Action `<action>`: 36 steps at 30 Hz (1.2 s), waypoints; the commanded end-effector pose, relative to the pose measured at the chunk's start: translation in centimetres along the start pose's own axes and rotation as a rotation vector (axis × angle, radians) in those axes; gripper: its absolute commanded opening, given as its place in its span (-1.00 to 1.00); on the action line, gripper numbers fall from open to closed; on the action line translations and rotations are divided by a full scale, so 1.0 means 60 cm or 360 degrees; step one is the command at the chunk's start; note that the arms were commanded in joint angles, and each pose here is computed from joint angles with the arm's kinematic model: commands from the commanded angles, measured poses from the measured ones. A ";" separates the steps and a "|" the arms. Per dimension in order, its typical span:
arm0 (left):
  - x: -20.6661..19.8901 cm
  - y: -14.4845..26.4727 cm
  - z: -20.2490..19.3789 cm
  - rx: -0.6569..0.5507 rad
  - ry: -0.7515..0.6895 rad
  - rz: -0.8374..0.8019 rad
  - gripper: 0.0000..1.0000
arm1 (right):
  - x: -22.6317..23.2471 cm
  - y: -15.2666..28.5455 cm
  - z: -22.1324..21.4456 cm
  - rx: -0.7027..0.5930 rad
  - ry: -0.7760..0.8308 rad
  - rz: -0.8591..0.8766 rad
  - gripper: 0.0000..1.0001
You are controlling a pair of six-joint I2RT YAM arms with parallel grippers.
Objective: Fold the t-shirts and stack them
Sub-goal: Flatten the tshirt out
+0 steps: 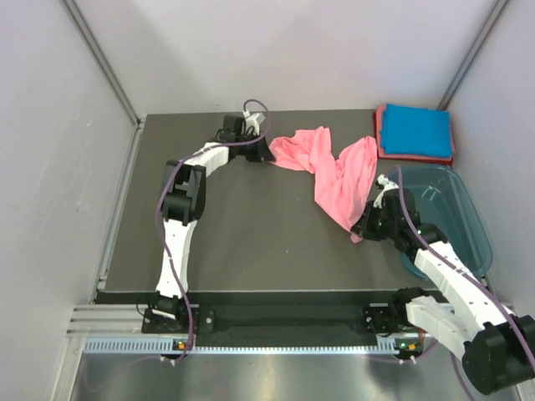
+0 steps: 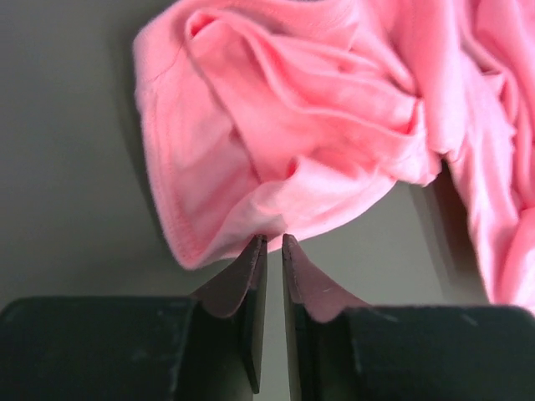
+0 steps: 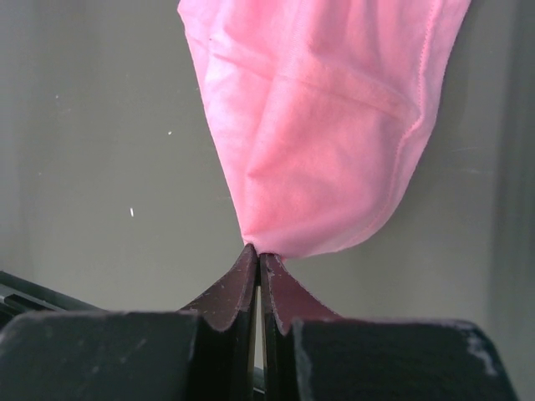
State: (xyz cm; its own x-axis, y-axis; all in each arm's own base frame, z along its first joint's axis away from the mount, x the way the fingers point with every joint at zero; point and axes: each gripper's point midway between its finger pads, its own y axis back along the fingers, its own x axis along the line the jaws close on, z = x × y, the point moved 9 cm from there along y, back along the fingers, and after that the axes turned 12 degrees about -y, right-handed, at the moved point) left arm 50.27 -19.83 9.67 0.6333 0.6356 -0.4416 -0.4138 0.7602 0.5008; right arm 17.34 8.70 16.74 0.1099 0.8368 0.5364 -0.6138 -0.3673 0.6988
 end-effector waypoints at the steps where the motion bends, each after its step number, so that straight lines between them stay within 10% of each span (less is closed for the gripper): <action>1: -0.014 0.028 0.033 -0.0103 -0.0115 0.0084 -0.64 | 0.004 0.007 -0.001 -0.0047 0.0012 0.0045 -1.00; 7: -0.033 0.066 0.071 -0.0188 -0.0268 0.0180 0.11 | 0.004 0.014 0.000 -0.0067 0.0018 0.0044 -1.00; 25: 0.008 -0.009 0.064 -0.0125 -0.0173 0.0065 0.16 | 0.016 0.011 0.017 -0.0069 0.0058 0.0052 -1.00; 29: 0.005 -0.006 0.051 -0.0074 -0.0127 0.0054 -0.06 | 0.019 0.015 0.019 -0.0081 0.0058 0.0059 -1.00; 32: 0.001 0.020 0.030 -0.0012 -0.0071 0.0166 -0.91 | 0.018 0.012 0.020 -0.0090 0.0060 0.0053 -1.00; 36: -0.002 0.105 0.012 0.0030 0.0087 0.0553 -1.00 | 0.009 -0.004 0.018 -0.0080 0.0057 0.0015 -0.99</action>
State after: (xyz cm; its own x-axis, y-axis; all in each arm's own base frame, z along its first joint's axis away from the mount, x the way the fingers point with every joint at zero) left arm 49.66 -18.51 9.32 0.5519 0.7521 -0.3602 -0.4817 0.6402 0.5984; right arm 17.19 8.52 16.40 0.1107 0.8458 0.5219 -0.6115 -0.3560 0.7066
